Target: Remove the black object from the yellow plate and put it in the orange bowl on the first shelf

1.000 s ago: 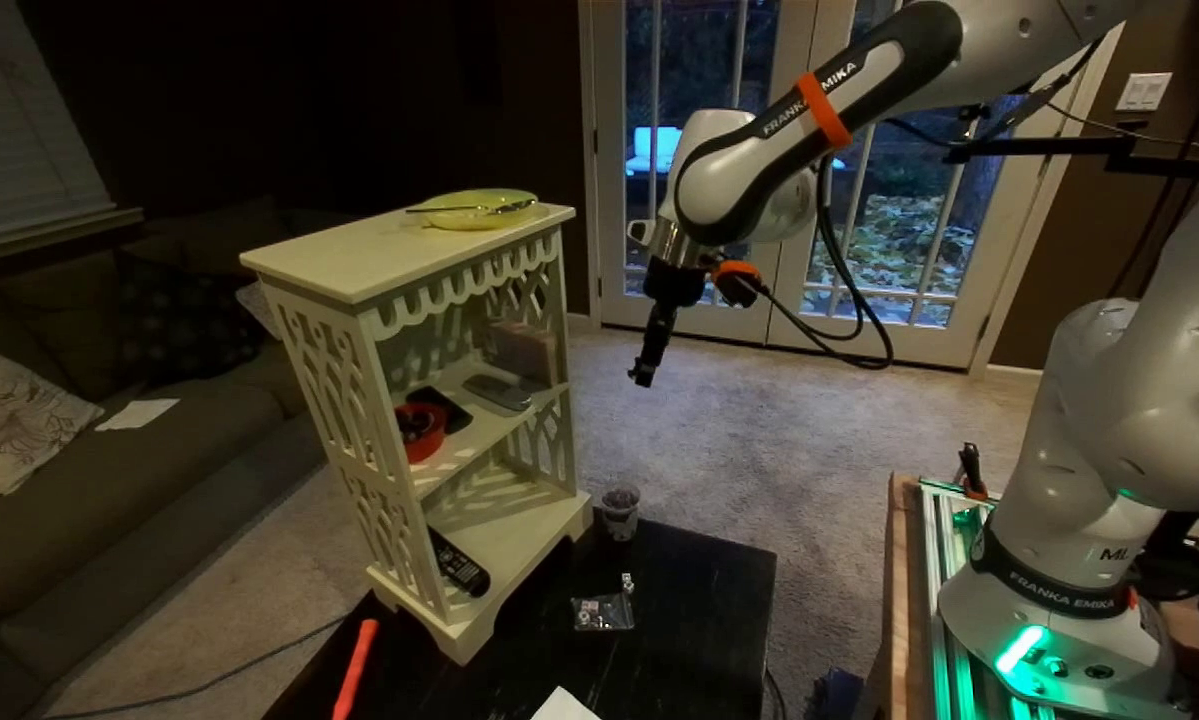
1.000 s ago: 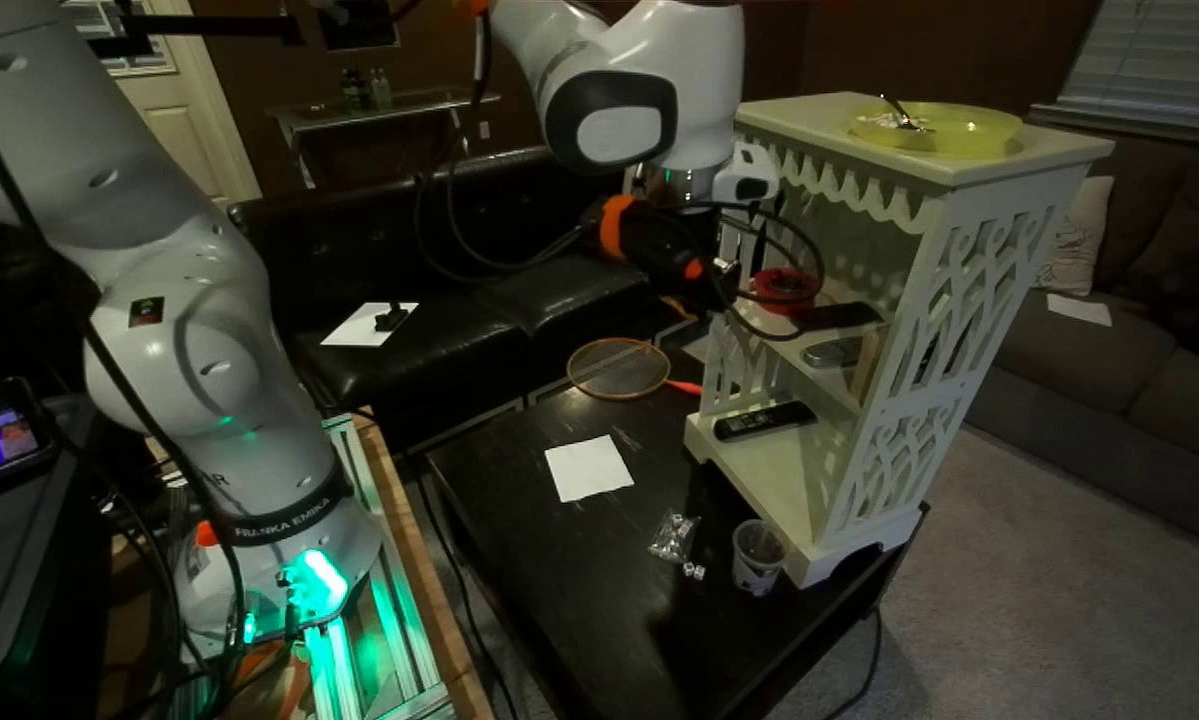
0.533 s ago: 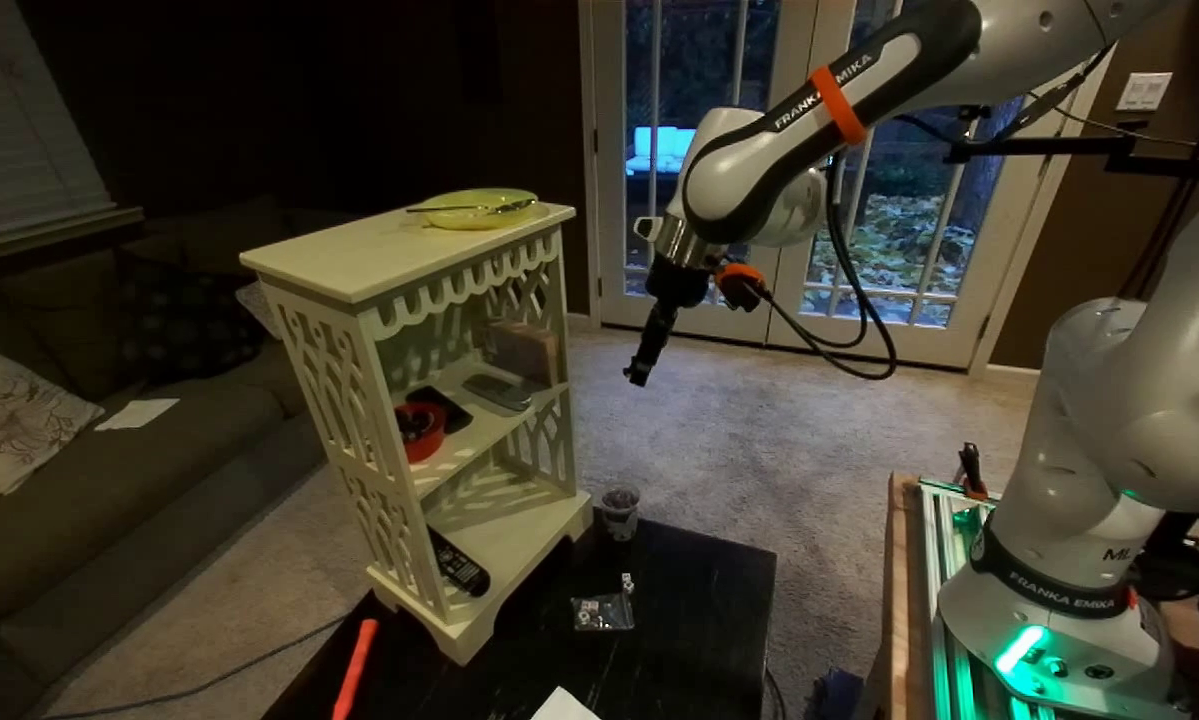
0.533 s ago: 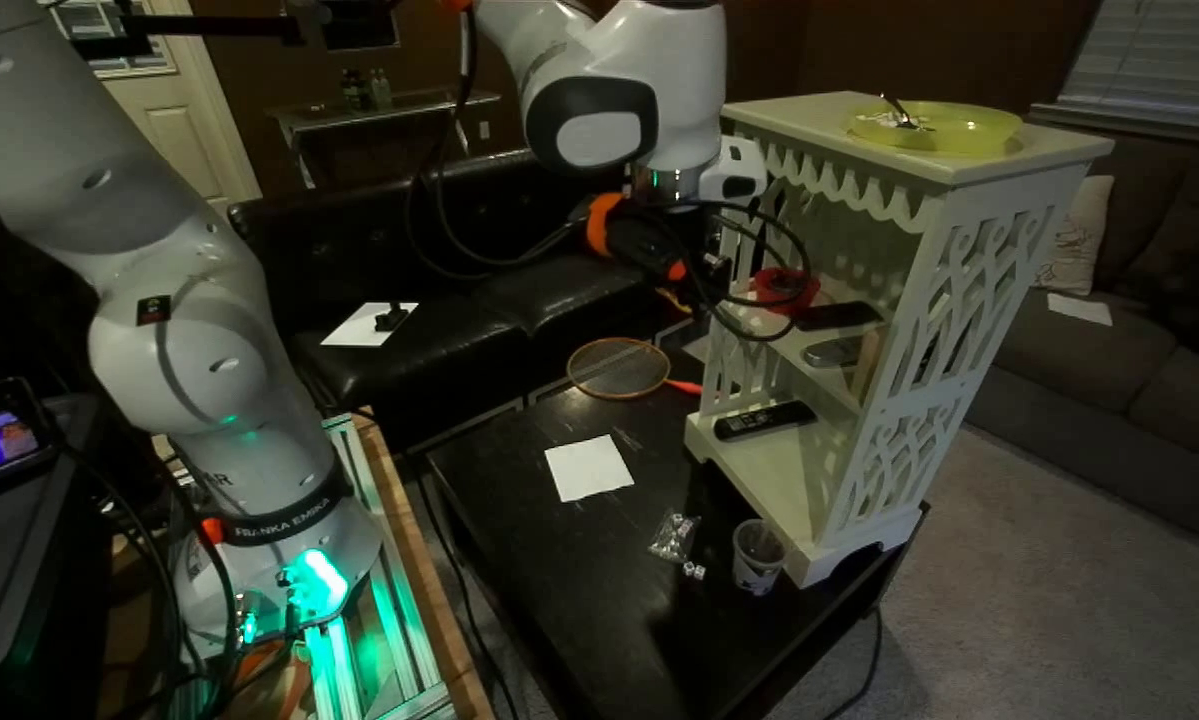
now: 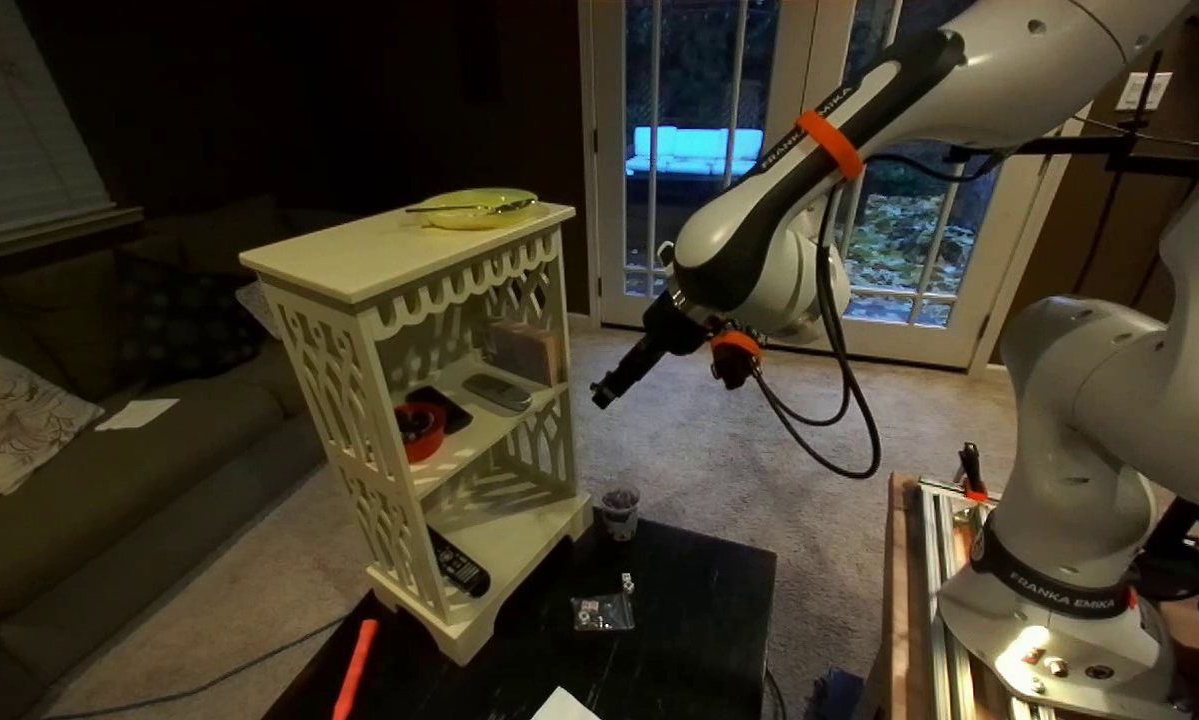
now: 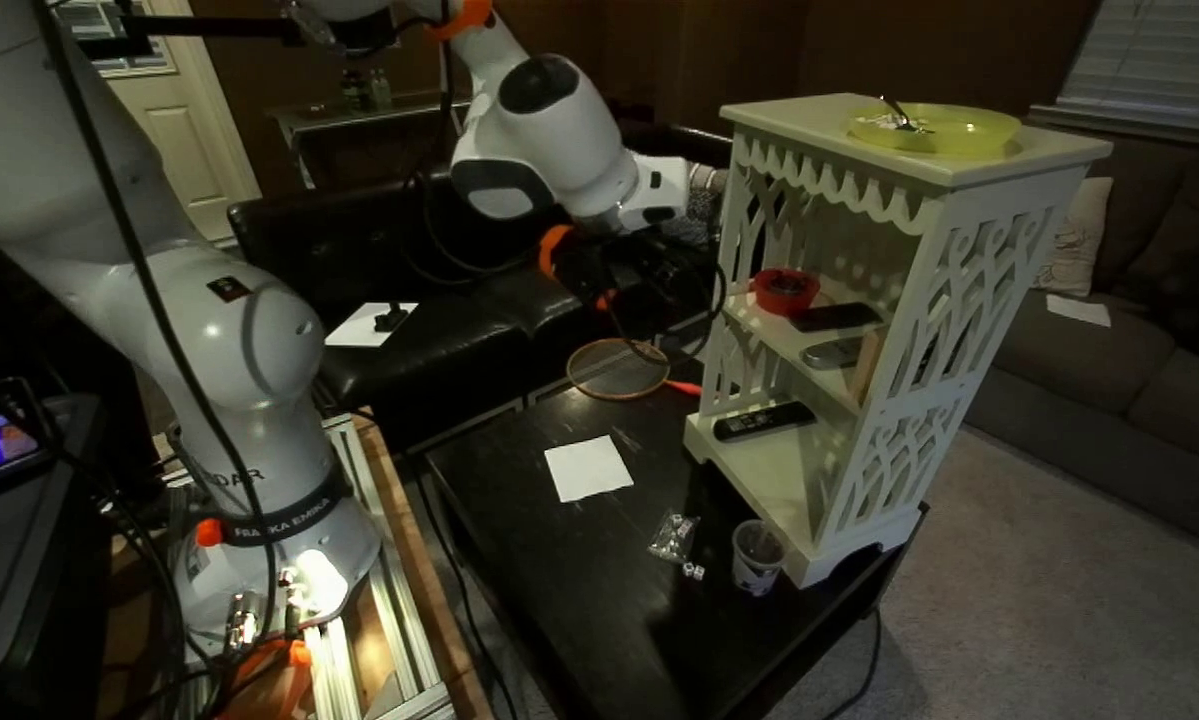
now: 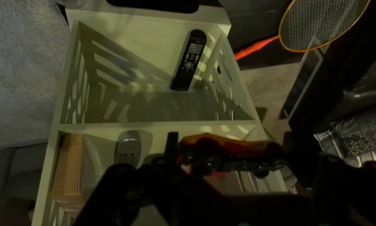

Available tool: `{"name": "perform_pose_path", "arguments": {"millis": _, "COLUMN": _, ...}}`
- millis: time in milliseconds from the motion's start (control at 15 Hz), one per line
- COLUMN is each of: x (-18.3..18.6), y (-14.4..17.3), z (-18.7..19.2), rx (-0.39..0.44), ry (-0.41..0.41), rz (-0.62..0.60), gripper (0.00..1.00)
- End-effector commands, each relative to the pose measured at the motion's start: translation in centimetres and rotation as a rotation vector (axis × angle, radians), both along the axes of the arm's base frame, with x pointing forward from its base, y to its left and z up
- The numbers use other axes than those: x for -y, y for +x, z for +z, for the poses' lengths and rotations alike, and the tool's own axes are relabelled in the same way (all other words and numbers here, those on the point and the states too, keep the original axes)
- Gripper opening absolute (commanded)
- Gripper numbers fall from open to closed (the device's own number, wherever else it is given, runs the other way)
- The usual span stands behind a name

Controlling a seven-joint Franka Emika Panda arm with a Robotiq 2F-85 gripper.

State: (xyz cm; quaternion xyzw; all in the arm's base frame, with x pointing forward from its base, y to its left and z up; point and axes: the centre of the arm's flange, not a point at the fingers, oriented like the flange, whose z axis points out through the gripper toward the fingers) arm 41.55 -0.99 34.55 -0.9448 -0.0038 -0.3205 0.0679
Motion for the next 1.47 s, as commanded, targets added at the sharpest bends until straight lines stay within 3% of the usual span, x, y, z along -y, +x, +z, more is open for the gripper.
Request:
{"name": "perform_pose_path", "arguments": {"millis": 0, "x": -2.4, "y": 2.2, "z": -5.9, "rx": 0.146, "ry": 0.005, "rz": -0.035, "gripper": 0.58}}
{"name": "perform_pose_path", "arguments": {"millis": 133, "x": -3.4, "y": 3.4, "z": -5.1, "rx": 0.168, "ry": 0.013, "rz": -0.047, "gripper": 0.58}}
{"name": "perform_pose_path", "arguments": {"millis": 267, "x": -3.4, "y": 4.2, "z": -4.3, "rx": 0.077, "ry": 0.061, "rz": 0.000, "gripper": 0.58}}
{"name": "perform_pose_path", "arguments": {"millis": 333, "x": -4.3, "y": 1.5, "z": 2.2, "rx": 0.101, "ry": 0.027, "rz": -0.020, "gripper": 0.83}}
{"name": "perform_pose_path", "arguments": {"millis": 533, "x": -3.6, "y": 2.0, "z": 1.2, "rx": 0.063, "ry": 0.044, "rz": -0.015, "gripper": 0.83}}
{"name": "perform_pose_path", "arguments": {"millis": 600, "x": -3.5, "y": 2.0, "z": 1.2, "rx": 0.062, "ry": 0.042, "rz": -0.014, "gripper": 0.58}}
{"name": "perform_pose_path", "arguments": {"millis": 800, "x": -4.9, "y": 4.9, "z": -1.9, "rx": 0.104, "ry": 0.091, "rz": -0.011, "gripper": 0.58}}
{"name": "perform_pose_path", "arguments": {"millis": 1133, "x": -7.7, "y": 7.8, "z": -2.5, "rx": 0.221, "ry": 0.028, "rz": -0.017, "gripper": 0.58}}
{"name": "perform_pose_path", "arguments": {"millis": 1400, "x": -7.9, "y": 7.7, "z": -2.8, "rx": 0.191, "ry": 0.034, "rz": -0.110, "gripper": 0.58}}
